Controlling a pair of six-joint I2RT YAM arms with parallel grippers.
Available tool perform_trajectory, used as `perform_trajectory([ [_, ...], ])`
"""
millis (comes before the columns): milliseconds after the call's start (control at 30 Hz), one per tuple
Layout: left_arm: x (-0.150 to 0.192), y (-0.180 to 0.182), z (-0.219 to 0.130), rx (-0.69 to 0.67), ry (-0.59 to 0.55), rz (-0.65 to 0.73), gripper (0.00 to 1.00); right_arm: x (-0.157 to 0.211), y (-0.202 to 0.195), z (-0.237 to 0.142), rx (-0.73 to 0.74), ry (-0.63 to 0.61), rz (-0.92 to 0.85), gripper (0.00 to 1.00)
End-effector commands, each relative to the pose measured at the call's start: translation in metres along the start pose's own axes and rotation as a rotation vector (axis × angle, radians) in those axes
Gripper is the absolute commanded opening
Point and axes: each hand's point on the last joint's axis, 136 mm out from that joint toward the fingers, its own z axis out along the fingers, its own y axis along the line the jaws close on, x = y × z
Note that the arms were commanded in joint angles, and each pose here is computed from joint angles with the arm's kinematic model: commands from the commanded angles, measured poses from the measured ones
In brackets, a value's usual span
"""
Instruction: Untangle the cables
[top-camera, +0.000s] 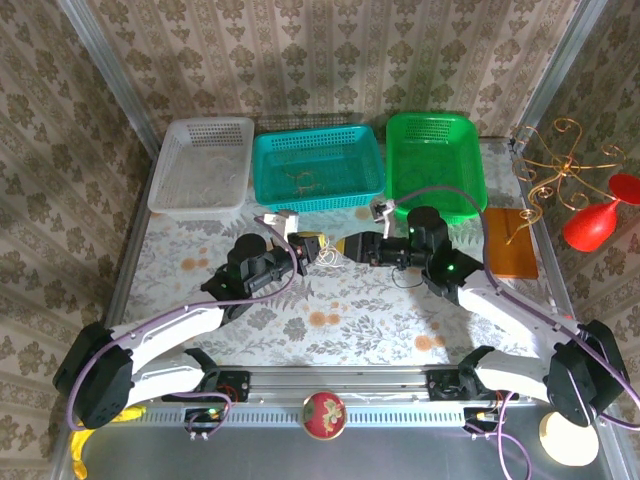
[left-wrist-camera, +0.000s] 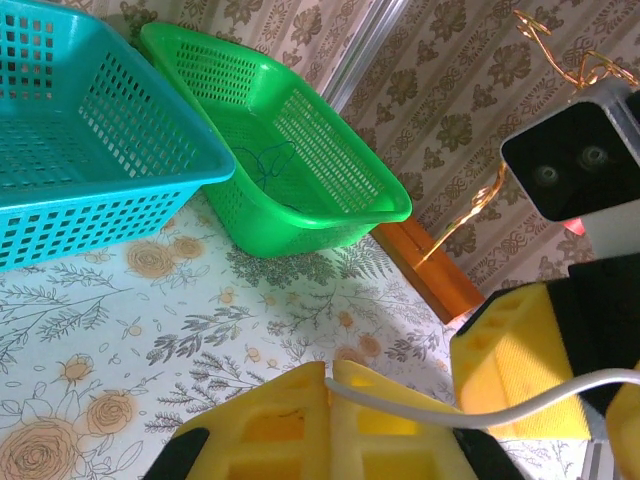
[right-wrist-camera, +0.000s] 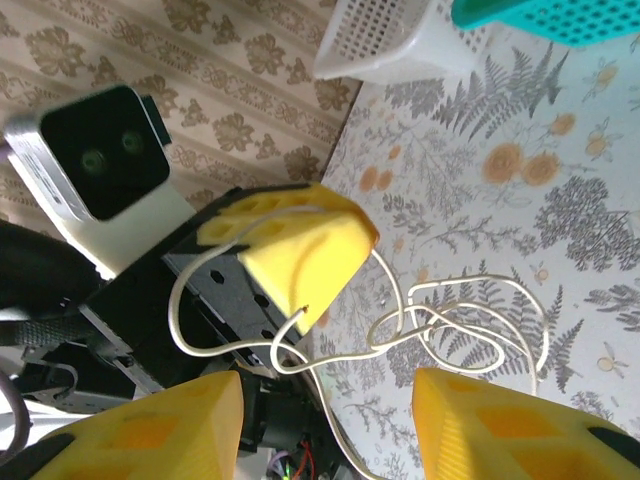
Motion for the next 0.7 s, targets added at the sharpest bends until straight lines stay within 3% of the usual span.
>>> perform_trajectory([
  [0, -0.007, 0.002, -0.003, -0.016, -0.029, -0.025, 0.00, -0.009, 0.017, 0.004, -0.020, -0.027, -0.051, 0.53],
  [200, -0.012, 0.008, -0.005, -0.045, -0.045, -0.067, 0.00, 0.003, 0.003, 0.003, 0.036, -0.016, -0.086, 0.63],
  [667, -0.021, 0.013, -0.011, -0.041, -0.019, -0.218, 0.00, 0.028, -0.025, -0.007, 0.155, 0.058, -0.316, 0.64],
])
